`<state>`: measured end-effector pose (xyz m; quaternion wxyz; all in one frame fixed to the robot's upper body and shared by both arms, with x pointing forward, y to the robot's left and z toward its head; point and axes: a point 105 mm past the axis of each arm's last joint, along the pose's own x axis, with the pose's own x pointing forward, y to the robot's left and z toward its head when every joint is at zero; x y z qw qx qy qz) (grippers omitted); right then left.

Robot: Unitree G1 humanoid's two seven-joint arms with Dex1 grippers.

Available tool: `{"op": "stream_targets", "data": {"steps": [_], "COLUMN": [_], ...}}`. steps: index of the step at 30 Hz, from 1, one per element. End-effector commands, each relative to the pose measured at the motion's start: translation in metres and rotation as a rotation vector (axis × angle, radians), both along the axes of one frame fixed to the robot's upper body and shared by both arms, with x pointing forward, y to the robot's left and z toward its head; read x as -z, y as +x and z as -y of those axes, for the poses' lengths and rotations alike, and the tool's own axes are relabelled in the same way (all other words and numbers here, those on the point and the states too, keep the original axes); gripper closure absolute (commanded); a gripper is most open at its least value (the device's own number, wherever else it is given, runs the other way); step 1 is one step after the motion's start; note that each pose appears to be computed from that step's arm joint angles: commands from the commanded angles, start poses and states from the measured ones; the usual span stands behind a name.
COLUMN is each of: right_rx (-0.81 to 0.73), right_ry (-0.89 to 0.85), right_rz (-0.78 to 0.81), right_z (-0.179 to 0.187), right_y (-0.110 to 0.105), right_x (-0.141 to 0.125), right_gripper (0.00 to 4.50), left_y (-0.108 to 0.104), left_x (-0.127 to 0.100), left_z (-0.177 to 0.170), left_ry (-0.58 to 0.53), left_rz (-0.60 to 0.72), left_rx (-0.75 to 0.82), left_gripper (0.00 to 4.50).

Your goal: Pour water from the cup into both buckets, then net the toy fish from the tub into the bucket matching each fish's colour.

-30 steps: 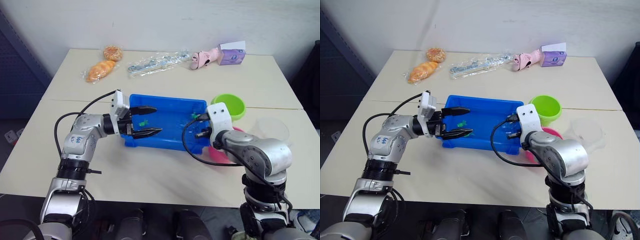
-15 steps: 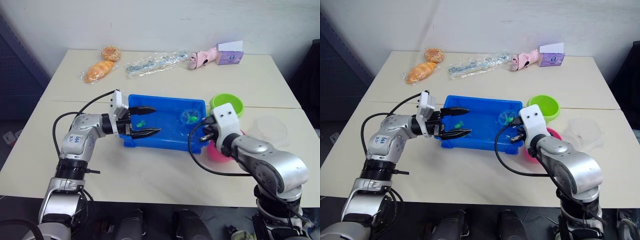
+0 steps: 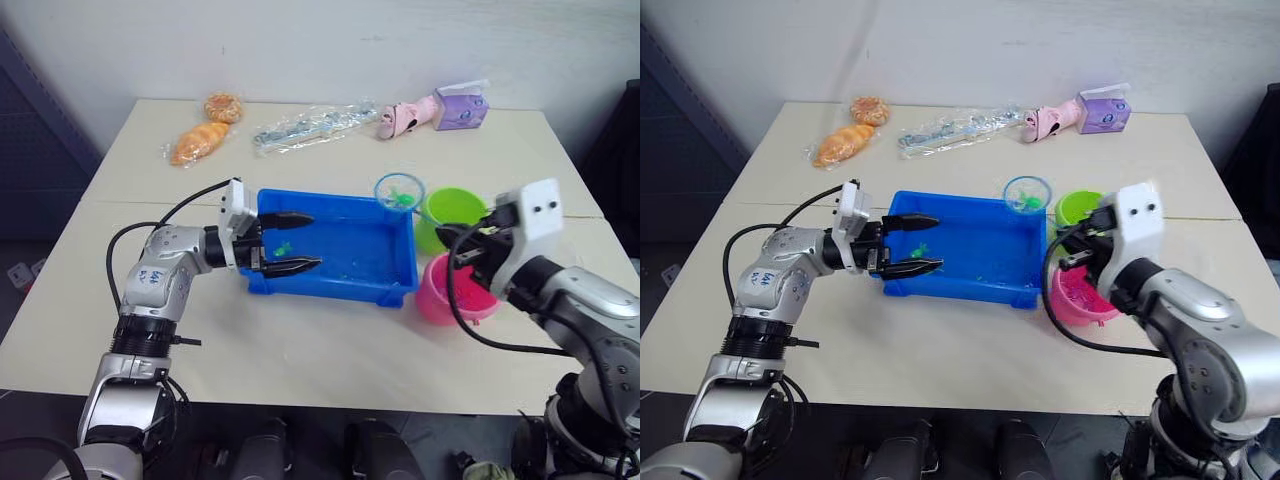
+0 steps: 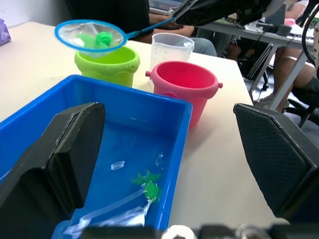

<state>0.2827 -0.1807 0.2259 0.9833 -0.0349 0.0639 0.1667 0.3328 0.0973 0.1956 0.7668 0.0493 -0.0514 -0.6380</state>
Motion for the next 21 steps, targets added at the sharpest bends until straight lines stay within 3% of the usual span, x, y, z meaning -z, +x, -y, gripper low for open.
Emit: {"op": "stream_targets", "data": {"steps": [1, 6, 14, 21], "right_rx": [0.094, 0.176, 0.222, 0.204], "right_ry": [-0.046, -0.29, -0.451, -0.838], "right_rz": [0.022, 0.034, 0.076, 0.194], "right_z": [0.022, 0.046, 0.062, 0.073], "right_y": [-0.002, 0.008, 0.024, 0.034], "right_x": [-0.004, 0.001, 0.004, 0.006], "right_gripper": [4.5, 4.5, 4.5, 4.5], "left_y": [0.0, 0.001, -0.001, -0.005], "left_x": [-0.022, -0.028, -0.025, -0.023], "left_z": [0.006, 0.015, 0.018, 0.019], "left_ry": [-0.061, -0.097, -0.104, -0.105], "left_rz": [0.064, 0.073, 0.06, 0.065], "left_rx": [0.004, -0.012, -0.019, -0.016], "left_gripper": [0.05, 0.05, 0.05, 0.05]}}
